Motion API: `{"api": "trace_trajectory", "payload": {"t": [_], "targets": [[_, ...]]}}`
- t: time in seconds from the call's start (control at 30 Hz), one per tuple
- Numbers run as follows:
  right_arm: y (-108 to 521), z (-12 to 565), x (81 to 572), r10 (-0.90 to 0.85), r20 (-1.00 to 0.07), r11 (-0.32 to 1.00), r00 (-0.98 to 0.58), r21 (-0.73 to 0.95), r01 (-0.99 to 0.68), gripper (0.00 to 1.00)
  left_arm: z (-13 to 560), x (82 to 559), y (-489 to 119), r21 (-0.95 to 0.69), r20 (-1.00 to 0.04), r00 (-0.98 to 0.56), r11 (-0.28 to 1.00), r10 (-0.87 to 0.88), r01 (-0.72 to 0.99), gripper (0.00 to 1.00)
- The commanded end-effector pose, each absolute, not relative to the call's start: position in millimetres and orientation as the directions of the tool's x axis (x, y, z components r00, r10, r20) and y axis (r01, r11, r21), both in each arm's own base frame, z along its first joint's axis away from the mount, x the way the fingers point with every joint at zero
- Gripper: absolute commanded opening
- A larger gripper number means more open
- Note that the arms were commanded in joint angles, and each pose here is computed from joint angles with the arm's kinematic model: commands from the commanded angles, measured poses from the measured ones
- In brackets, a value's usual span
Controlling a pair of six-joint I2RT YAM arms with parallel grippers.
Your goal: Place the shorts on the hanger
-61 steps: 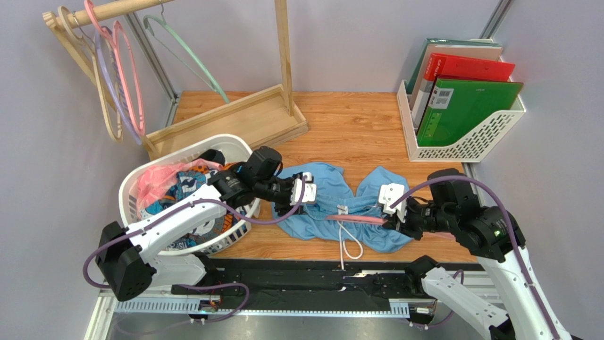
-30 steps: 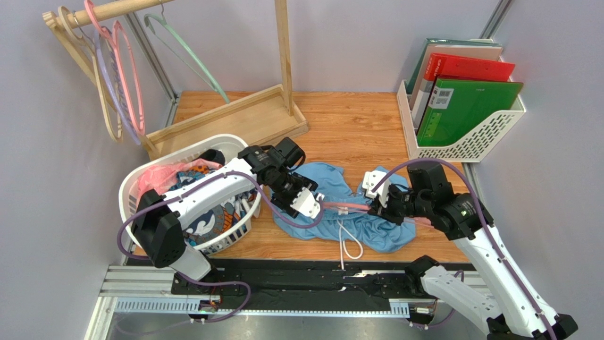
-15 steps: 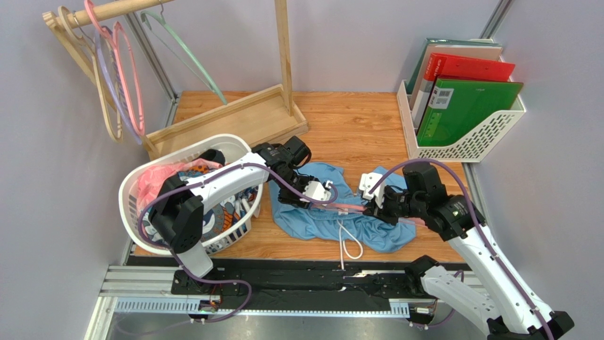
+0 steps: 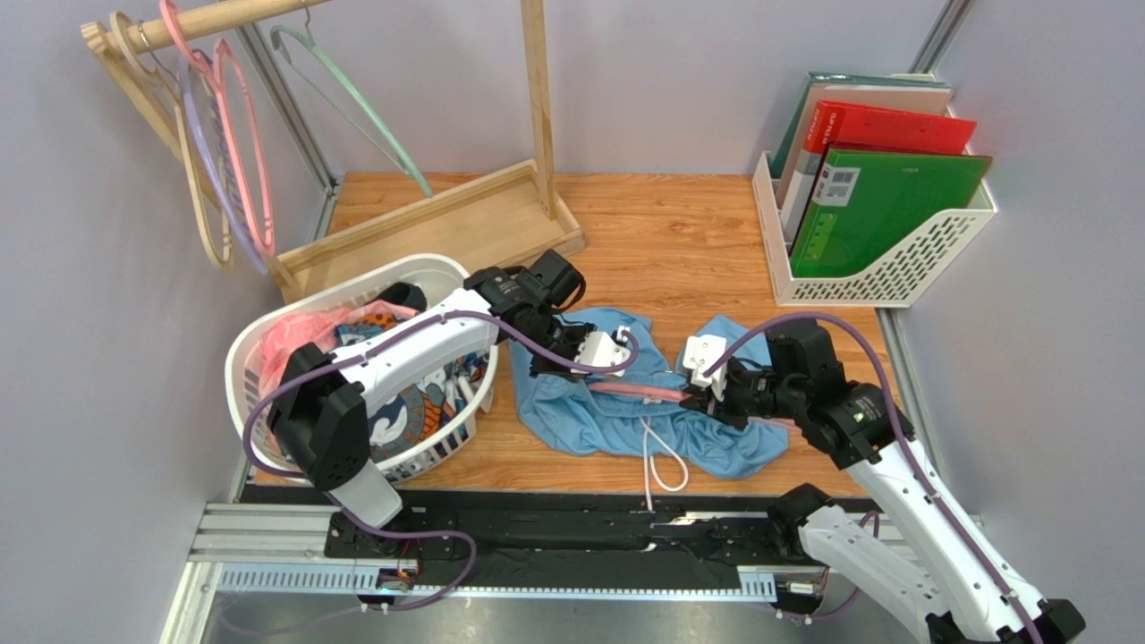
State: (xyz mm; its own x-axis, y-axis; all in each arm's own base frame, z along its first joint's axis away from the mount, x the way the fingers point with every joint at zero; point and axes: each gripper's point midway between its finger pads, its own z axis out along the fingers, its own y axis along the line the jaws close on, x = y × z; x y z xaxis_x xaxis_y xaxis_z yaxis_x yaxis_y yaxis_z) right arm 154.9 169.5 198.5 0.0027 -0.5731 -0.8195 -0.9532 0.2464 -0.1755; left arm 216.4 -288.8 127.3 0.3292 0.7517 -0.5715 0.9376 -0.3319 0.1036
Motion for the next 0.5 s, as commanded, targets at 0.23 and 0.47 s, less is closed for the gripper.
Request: {"api": "trace_trajectory", "payload": {"t": [0.23, 0.47], "targets": [[201, 222, 176, -0.411, -0.898, 0.215, 0.158, -0.264, -0.94, 0.0, 215, 195, -331, 0.217, -0.692, 0.393, -0.345, 0.605, 0.913, 0.0], [213, 228, 185, -0.373, -0.912, 0.192, 0.171, -0.256, -0.947, 0.0, 238, 188, -350, 0.247, -0.714, 0.412, -0.347, 0.566, 0.905, 0.0]]}}
